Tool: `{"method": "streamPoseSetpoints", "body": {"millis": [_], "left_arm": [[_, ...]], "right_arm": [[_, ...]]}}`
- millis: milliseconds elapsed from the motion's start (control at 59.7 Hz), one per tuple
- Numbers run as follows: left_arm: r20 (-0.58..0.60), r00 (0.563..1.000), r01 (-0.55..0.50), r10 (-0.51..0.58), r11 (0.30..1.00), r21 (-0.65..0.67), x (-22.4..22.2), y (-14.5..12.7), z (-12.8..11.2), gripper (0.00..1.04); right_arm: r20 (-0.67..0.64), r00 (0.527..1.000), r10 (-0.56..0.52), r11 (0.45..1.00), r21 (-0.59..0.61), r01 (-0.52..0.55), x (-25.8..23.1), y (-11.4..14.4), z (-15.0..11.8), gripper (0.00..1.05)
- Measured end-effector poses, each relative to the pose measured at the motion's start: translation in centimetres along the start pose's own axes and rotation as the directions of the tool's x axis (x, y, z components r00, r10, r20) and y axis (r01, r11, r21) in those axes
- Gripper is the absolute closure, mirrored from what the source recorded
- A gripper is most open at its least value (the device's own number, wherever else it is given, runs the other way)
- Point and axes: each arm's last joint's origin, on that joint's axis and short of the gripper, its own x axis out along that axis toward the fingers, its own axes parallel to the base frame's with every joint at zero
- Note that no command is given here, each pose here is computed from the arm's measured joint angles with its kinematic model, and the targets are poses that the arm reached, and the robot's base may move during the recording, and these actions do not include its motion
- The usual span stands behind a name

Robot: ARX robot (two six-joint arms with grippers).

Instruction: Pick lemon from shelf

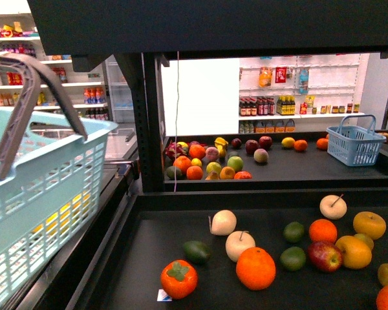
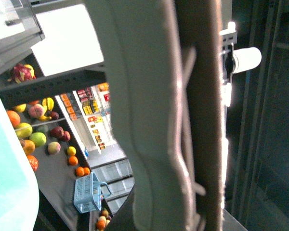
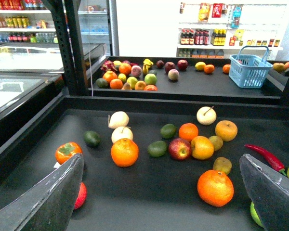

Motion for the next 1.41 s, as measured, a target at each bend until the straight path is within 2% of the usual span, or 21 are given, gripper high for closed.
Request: {"method": "streamPoseSetpoints", "body": {"millis": [151, 335, 687, 922, 1039, 1089, 1223, 1408], "left_arm": [[0.056, 0.998, 0.002, -0.003, 1.0, 0.002, -1.2, 1.7, 2.5, 0.98], [0.084, 0.996, 0.023, -0.021, 1.0, -0.015, -2.3, 3.3, 3.5, 0.98], [0.103, 0.994, -0.016, 0.025, 0.996, -0.085, -3.4, 7.2, 3.4, 0.98], [0.105, 0.994, -0.025, 0.034, 0.996, -0.09, -3.6, 7.6, 3.3, 0.98], [0.105, 0.994, -0.022, 0.032, 0.995, -0.096, -3.6, 7.6, 3.3, 0.8], [0.106, 0.994, -0.013, 0.023, 0.995, -0.098, -3.6, 7.5, 3.3, 0.68], [0.107, 0.994, -0.006, 0.017, 0.995, -0.098, -3.6, 7.2, 3.3, 0.46], [0.107, 0.994, -0.007, 0.017, 0.995, -0.098, -3.6, 7.3, 3.3, 0.12]], "right_arm": [[0.0, 1.0, 0.0, 1.0, 0.0, 0.0, 0.0, 0.0, 0.0, 0.07], [0.0, 1.0, 0.0, 1.0, 0.0, 0.0, 0.0, 0.0, 0.0, 0.07], [0.0, 1.0, 0.0, 1.0, 0.0, 0.0, 0.0, 0.0, 0.0, 0.07], [0.0, 1.0, 0.0, 1.0, 0.0, 0.0, 0.0, 0.0, 0.0, 0.07], [0.0, 1.0, 0.0, 1.0, 0.0, 0.0, 0.0, 0.0, 0.0, 0.07], [0.0, 1.0, 0.0, 1.0, 0.0, 0.0, 0.0, 0.0, 0.0, 0.07], [0.0, 1.0, 0.0, 1.0, 0.0, 0.0, 0.0, 0.0, 0.0, 0.07], [0.0, 1.0, 0.0, 1.0, 0.0, 0.0, 0.0, 0.0, 0.0, 0.07]]}}
